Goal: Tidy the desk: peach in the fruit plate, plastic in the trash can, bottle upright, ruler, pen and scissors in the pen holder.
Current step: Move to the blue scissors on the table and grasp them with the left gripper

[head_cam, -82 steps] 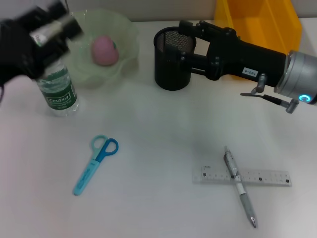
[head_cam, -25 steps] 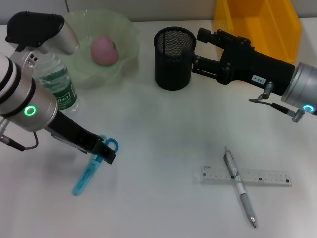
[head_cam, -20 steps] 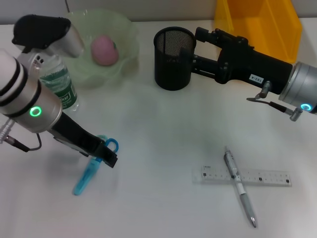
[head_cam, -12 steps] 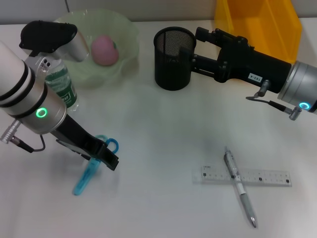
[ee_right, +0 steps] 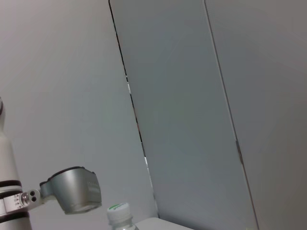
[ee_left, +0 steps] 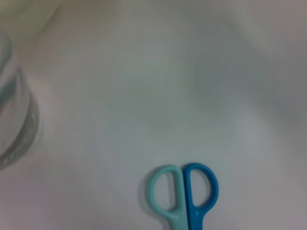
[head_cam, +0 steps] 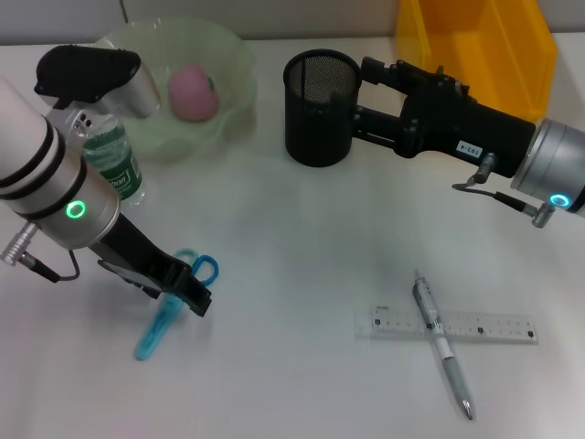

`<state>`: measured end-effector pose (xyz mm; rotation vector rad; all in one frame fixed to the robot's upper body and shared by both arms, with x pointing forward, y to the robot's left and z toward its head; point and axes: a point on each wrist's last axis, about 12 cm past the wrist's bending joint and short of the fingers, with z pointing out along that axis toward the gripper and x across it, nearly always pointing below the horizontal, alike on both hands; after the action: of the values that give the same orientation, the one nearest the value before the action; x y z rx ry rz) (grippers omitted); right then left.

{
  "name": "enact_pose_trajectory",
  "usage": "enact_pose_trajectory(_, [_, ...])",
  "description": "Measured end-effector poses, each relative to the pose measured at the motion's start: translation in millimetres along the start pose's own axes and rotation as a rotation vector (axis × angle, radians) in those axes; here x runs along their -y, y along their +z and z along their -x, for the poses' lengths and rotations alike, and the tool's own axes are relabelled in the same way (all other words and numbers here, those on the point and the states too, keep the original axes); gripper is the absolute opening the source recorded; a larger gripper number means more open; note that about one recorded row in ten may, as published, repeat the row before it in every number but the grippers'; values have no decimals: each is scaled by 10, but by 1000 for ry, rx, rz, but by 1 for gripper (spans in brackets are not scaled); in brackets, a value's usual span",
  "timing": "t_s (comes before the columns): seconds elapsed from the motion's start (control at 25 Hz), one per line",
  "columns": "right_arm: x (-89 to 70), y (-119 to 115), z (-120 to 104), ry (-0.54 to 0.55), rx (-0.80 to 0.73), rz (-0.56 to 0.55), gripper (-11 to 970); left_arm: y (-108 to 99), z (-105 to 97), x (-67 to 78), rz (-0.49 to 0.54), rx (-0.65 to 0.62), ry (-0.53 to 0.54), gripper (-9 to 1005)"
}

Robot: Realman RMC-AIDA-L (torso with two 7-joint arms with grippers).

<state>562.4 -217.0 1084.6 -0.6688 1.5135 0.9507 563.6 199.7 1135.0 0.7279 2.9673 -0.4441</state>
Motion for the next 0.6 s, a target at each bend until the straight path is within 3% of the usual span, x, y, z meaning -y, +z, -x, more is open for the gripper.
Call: enact_pose_trajectory(0.6, [-11, -8, -23, 9, -1, -1, 697, 57, 91, -12, 41, -24, 13, 724])
